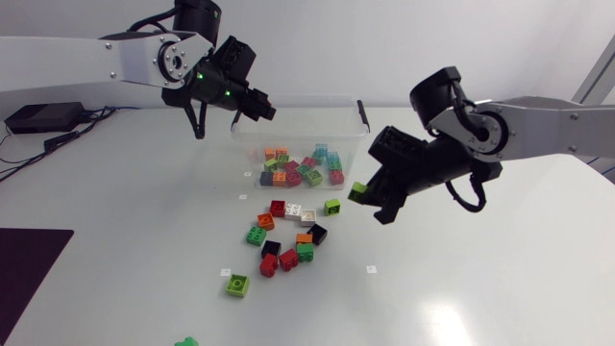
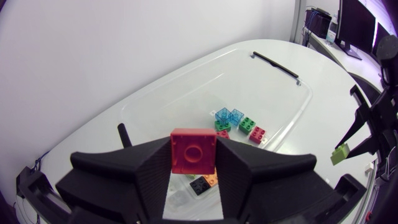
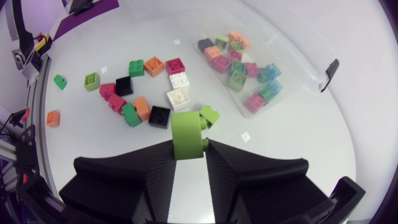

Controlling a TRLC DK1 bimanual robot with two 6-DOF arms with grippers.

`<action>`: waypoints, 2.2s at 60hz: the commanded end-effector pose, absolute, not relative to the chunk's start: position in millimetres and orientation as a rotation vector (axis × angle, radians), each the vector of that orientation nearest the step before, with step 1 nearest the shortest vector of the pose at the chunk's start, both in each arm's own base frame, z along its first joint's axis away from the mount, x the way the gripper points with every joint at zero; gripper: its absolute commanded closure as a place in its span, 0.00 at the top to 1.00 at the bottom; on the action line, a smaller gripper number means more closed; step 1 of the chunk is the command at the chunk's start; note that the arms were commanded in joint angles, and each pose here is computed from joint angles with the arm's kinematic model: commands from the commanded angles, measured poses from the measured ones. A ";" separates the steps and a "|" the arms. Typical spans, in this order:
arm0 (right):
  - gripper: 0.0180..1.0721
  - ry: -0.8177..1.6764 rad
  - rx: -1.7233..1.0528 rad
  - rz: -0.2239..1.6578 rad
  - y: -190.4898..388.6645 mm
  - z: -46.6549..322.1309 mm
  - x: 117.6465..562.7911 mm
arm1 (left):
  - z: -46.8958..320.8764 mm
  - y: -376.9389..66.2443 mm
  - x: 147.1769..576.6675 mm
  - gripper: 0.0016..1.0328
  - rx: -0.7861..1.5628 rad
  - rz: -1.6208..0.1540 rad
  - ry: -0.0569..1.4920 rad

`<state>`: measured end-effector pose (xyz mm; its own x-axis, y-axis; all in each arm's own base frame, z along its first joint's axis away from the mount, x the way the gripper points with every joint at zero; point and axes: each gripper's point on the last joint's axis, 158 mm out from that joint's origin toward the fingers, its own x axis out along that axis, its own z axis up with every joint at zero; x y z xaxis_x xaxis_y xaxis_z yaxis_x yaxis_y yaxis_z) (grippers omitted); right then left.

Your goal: Place the duplo bricks in the container

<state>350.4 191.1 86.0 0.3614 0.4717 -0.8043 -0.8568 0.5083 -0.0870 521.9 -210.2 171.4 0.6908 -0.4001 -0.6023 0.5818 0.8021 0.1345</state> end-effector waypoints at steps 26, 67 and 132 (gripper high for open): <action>0.26 0.617 -0.398 0.806 214.2 181.6 420.1 | 207.9 -170.3 493.2 0.95 0.345 -0.518 0.545; 0.26 0.553 -0.248 0.691 236.9 188.2 503.1 | 93.1 -123.9 300.7 0.95 0.719 -0.821 0.966; 0.95 0.577 -0.259 0.547 234.3 187.6 543.7 | -0.6 -109.6 123.1 0.95 0.992 -1.022 1.395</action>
